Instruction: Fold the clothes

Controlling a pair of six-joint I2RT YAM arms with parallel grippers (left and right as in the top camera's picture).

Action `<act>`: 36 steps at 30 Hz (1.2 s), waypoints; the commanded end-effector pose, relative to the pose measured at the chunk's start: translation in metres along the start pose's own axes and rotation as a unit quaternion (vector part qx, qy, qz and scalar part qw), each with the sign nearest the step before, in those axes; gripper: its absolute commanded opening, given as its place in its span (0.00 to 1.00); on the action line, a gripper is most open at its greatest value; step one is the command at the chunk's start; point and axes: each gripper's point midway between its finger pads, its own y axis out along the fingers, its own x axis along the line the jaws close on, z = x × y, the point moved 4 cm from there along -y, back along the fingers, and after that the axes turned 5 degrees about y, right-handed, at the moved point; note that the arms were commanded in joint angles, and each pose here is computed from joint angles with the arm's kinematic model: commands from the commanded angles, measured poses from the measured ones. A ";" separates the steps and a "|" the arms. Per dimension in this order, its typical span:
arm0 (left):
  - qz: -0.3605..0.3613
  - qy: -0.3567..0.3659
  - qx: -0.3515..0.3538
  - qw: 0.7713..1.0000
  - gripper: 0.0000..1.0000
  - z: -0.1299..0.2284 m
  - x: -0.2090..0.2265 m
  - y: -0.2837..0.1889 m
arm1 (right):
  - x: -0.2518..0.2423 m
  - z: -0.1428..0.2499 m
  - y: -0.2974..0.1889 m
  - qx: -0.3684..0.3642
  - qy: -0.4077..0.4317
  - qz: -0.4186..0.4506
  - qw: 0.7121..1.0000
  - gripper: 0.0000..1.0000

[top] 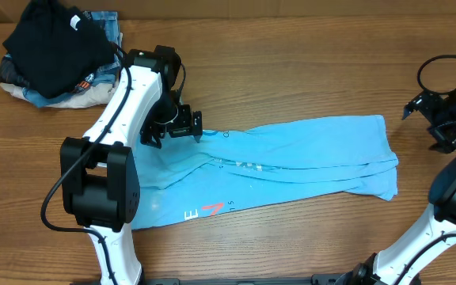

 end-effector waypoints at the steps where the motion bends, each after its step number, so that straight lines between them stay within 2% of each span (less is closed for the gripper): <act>1: 0.030 0.012 -0.007 0.999 1.00 0.003 -0.011 -0.010 | 0.006 0.003 -0.003 0.004 -0.014 -0.010 1.000 0.96; 10: 0.020 0.023 0.015 0.999 1.00 0.016 -0.026 0.012 | -0.015 0.001 -0.001 0.024 -0.019 -0.015 0.999 1.00; 18: 0.013 0.040 0.024 0.999 1.00 0.024 -0.037 0.043 | -0.017 0.022 0.019 0.077 -0.070 -0.035 0.994 1.00; 30: 0.013 0.063 0.012 0.998 1.00 0.026 -0.047 0.063 | -0.029 0.058 0.038 0.162 -0.081 -0.035 0.983 1.00; 36: 0.014 0.065 0.010 0.998 1.00 0.026 -0.047 0.070 | -0.034 0.063 0.057 0.165 -0.089 -0.035 0.982 1.00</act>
